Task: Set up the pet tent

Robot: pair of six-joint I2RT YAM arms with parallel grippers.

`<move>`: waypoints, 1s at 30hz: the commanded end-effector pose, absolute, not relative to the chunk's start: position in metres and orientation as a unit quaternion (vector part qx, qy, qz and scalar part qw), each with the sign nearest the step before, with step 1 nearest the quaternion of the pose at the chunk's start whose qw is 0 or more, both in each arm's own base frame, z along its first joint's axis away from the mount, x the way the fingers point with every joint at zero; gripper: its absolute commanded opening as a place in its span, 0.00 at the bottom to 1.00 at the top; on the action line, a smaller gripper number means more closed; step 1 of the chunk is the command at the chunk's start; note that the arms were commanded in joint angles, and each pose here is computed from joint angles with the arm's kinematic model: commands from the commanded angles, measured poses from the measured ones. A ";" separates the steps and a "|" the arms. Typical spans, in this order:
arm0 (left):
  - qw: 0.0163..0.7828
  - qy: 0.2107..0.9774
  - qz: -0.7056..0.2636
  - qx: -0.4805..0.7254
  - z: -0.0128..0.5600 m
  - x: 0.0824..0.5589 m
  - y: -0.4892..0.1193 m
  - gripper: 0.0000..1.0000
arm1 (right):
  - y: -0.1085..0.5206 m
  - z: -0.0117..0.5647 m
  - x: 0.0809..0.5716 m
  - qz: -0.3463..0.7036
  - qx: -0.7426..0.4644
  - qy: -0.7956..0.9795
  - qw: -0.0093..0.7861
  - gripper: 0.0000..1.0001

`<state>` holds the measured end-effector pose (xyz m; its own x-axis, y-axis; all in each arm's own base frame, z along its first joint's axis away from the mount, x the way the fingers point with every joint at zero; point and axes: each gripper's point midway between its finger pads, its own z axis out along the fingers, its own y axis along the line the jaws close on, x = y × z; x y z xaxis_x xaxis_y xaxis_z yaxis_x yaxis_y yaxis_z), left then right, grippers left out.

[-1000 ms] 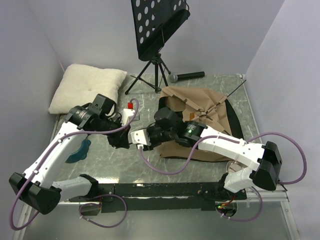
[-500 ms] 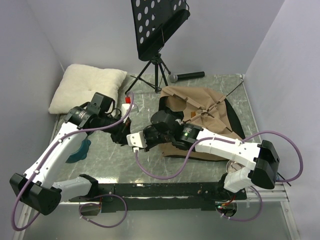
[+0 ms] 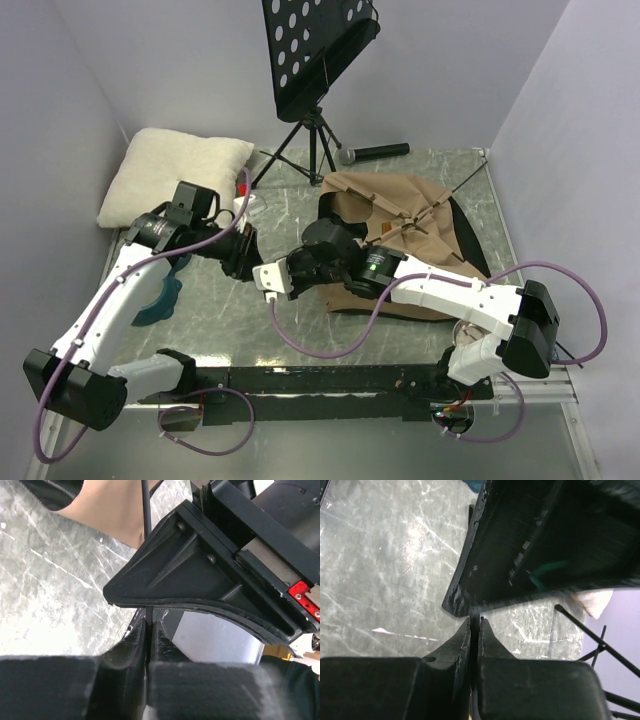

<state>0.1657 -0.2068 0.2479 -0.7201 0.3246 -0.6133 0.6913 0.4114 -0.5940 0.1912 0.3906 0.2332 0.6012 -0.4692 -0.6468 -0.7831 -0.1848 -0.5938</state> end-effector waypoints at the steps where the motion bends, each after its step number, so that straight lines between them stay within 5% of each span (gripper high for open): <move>1: 0.259 0.773 -0.494 0.303 0.277 0.176 -0.204 0.54 | 0.394 0.269 0.198 0.145 -0.732 0.385 0.543 0.00; 3: 0.304 0.761 -0.518 0.245 0.291 0.193 -0.185 0.85 | 0.387 0.276 0.199 0.140 -0.727 0.378 0.556 0.00; 5: 0.353 0.746 -0.529 0.197 0.304 0.210 -0.167 0.99 | 0.380 0.283 0.203 0.137 -0.720 0.380 0.564 0.00; 14: 0.414 0.734 -0.536 0.050 0.255 0.245 -0.130 1.00 | 0.367 0.324 0.228 0.124 -0.683 0.399 0.599 0.00; 22: 0.316 0.709 -0.620 0.108 0.202 0.194 -0.223 0.96 | 0.364 0.353 0.238 0.123 -0.661 0.402 0.621 0.00; 30: 0.254 0.658 -0.695 0.142 0.213 0.201 -0.286 1.00 | 0.358 0.347 0.233 0.122 -0.667 0.400 0.617 0.00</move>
<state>0.1860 -0.2591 0.1607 -0.8985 -0.1167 -0.4232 0.4035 0.1602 -0.9009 0.2333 0.3673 0.3175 0.6211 -0.4129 -0.6662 -0.7232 0.0257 -0.6902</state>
